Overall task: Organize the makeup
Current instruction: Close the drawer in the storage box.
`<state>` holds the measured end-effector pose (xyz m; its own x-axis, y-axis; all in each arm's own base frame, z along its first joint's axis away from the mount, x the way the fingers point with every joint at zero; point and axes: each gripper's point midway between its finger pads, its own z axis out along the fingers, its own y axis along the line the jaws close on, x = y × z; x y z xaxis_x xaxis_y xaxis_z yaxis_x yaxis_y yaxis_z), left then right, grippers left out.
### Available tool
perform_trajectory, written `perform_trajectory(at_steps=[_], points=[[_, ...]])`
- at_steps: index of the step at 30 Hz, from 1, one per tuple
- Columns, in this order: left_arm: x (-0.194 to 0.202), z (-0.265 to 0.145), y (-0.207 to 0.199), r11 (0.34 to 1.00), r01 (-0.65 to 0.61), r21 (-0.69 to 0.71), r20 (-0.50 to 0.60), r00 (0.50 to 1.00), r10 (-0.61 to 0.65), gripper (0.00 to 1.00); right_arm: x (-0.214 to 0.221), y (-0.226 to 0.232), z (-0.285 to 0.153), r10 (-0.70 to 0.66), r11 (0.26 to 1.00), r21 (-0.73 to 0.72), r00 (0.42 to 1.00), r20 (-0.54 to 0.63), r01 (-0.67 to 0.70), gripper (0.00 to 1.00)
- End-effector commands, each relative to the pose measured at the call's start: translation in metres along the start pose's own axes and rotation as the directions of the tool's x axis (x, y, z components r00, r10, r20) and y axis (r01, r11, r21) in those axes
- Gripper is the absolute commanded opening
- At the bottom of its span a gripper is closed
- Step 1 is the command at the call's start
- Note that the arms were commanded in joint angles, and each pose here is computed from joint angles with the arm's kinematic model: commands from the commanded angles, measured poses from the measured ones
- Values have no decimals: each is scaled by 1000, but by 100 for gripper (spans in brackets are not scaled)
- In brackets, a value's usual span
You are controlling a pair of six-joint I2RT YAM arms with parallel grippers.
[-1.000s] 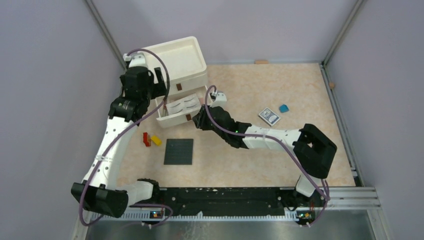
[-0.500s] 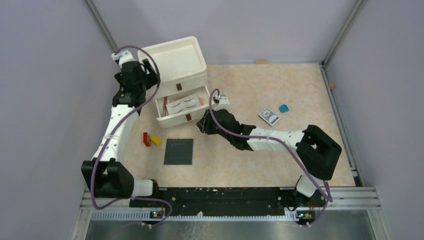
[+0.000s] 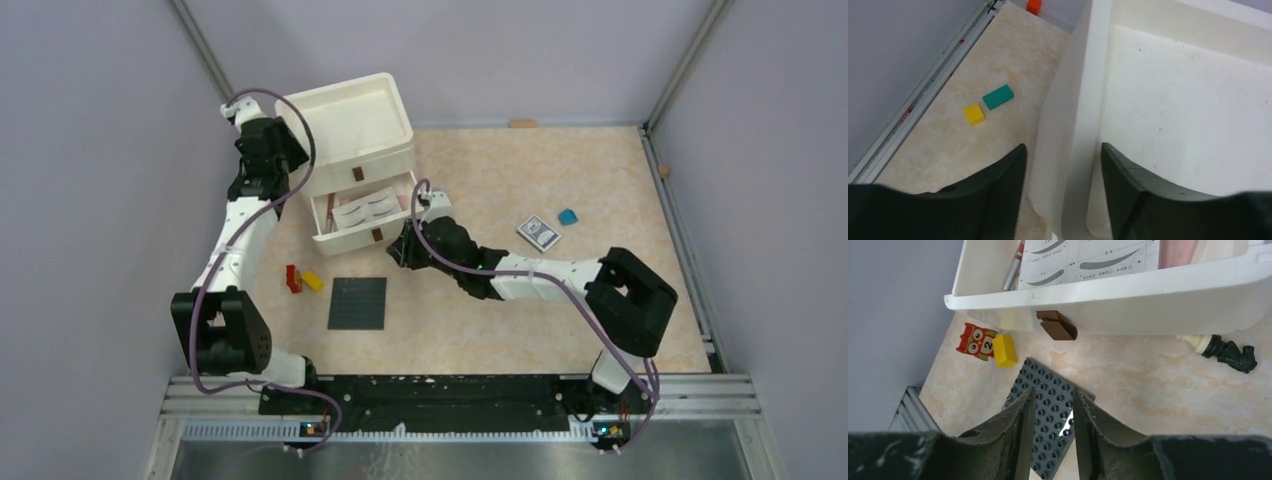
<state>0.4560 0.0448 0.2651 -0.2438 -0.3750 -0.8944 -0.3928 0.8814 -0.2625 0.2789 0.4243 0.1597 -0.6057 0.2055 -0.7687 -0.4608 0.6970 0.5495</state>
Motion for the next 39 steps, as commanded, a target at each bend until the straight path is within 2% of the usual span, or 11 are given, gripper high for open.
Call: perform_trajectory(at_steps=[1,5,7,11,22,31,39], points=[[-8,9,-12,998,-6,59,29,1000,4,56,-16,11,18,-80,996,-32,996,36,81,33],[6,15,-21,994,-12,111,-16,1000,14,31,-17,14,33,-139,989,-40,989,39,141,34],[11,16,-23,992,-13,124,-29,999,16,24,-21,16,42,-160,986,-42,986,57,162,34],[14,16,-25,990,-14,144,-38,999,20,18,-33,13,61,-187,982,11,977,104,186,34],[24,15,-31,983,-5,183,-70,997,18,13,-58,3,117,-217,975,89,955,202,203,33],[31,13,-37,976,5,217,-90,996,15,7,-83,7,134,-267,963,114,921,284,244,33],[30,11,-37,977,1,215,-86,996,18,4,-108,-12,135,-363,925,236,871,329,297,32]])
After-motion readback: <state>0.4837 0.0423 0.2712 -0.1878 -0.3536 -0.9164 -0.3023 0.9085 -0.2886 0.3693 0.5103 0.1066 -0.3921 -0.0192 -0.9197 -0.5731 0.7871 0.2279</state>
